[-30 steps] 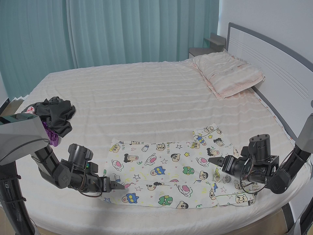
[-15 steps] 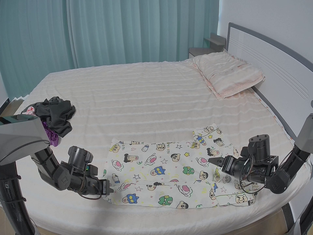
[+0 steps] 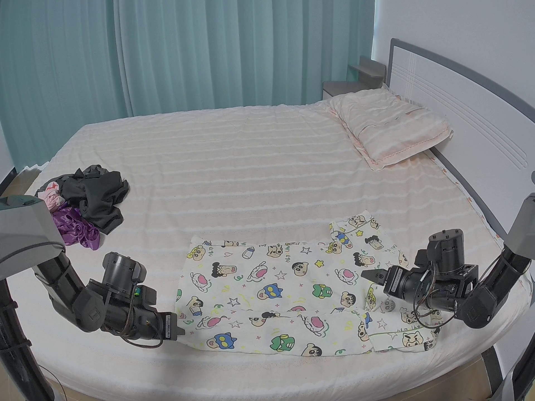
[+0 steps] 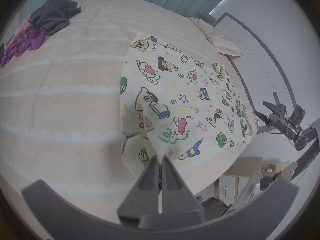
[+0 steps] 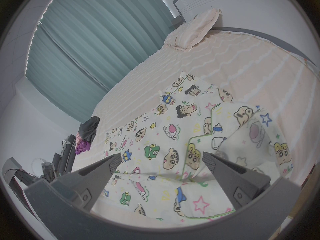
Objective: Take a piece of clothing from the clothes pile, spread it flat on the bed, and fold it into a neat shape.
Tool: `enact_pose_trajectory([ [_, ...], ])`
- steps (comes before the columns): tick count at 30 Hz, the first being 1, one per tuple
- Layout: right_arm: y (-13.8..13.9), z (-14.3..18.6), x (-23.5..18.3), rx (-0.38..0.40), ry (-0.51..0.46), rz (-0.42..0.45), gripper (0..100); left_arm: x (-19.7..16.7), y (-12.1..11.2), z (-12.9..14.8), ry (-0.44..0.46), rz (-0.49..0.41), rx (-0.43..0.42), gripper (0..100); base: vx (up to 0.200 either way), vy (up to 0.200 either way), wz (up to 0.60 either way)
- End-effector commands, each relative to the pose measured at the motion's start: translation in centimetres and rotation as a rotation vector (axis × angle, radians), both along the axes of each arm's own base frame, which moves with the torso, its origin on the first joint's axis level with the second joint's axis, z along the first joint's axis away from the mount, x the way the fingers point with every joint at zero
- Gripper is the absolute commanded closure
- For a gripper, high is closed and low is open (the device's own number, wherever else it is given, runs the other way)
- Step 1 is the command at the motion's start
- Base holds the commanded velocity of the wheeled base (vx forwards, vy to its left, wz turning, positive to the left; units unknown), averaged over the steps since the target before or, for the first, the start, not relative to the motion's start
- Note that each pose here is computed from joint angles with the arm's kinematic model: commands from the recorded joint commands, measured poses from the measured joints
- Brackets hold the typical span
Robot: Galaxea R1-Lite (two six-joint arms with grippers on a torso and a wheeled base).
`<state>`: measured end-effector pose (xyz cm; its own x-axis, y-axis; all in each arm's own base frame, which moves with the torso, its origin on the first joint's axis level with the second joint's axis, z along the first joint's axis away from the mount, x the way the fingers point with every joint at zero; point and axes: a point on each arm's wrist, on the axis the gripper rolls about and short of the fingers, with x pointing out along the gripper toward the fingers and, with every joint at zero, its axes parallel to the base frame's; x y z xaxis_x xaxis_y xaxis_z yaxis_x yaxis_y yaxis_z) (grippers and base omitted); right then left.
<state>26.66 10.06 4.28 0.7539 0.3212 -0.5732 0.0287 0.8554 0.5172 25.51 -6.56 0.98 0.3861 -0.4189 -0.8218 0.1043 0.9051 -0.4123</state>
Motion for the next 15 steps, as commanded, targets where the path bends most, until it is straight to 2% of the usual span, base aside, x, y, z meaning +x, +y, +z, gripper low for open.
enact_pose_trajectory([
  [1, -0.6, 0.0, 0.1, -0.014, 0.001, -0.012, 0, -1.2, 0.1, 0.8, -0.009, -0.003, -0.002, 100, 0.0, 0.0, 0.0],
  [8, -1.1, -0.4, -0.2, -0.06, 0.007, -0.001, 0, -2.5, 0.4, 0.2, 0.037, -0.006, 0.01, 100, 0.0, 0.0, 0.0],
  [15, -3.0, -1.2, -0.9, -0.214, 0.012, 0.005, 0, -2.7, 0.4, -0.1, 0.056, -0.002, 0.01, 100, 0.0, 0.0, 0.0],
])
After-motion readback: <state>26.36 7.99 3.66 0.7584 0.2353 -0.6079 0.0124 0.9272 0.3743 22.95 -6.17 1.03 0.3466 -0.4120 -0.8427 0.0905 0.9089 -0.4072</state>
